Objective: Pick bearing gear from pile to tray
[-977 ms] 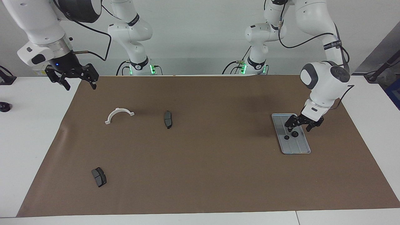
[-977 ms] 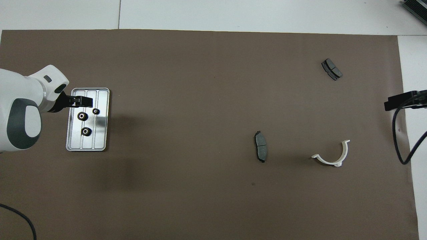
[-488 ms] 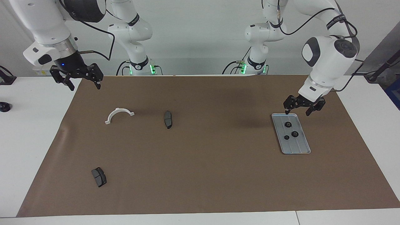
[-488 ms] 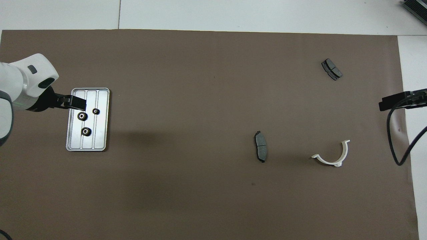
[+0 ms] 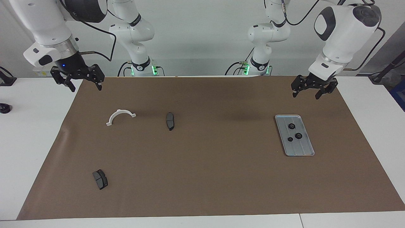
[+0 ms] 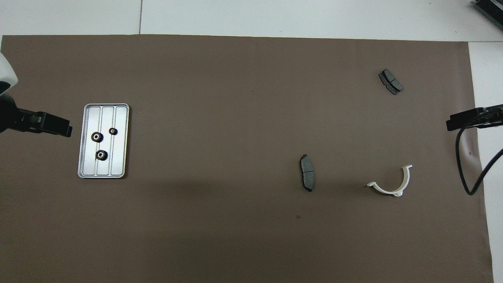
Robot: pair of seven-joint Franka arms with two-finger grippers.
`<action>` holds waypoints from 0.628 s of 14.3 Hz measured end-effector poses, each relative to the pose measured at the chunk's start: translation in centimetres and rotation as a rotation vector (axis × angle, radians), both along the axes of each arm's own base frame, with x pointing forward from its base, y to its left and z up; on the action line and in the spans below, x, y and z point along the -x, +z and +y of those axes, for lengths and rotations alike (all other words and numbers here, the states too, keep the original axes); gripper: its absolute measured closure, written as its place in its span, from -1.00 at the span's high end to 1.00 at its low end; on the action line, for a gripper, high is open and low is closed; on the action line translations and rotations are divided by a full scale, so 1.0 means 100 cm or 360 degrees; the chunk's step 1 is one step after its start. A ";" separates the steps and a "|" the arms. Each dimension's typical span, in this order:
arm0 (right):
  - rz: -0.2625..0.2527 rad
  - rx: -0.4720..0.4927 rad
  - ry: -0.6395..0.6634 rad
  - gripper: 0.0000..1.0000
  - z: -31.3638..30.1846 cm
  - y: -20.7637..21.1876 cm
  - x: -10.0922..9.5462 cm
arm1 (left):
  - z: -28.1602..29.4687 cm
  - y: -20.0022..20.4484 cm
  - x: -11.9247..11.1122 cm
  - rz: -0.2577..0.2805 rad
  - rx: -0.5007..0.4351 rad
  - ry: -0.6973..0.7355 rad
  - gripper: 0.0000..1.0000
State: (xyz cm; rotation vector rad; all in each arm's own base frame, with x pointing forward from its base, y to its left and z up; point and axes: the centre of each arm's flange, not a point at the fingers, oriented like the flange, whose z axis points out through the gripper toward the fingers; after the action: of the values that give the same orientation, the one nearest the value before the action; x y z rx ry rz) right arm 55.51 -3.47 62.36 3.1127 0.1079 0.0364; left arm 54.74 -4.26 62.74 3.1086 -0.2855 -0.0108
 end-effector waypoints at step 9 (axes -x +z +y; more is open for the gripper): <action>0.0000 0.0000 0.0000 1.00 0.000 0.000 0.000 | 0.003 -0.012 -0.006 0.0040 0.0006 0.0009 1.00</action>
State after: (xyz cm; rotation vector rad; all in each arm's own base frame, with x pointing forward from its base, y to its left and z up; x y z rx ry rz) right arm 55.50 -3.48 62.36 3.1128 0.1079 0.0366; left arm 55.32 -4.01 61.59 3.1028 -0.2761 -0.0494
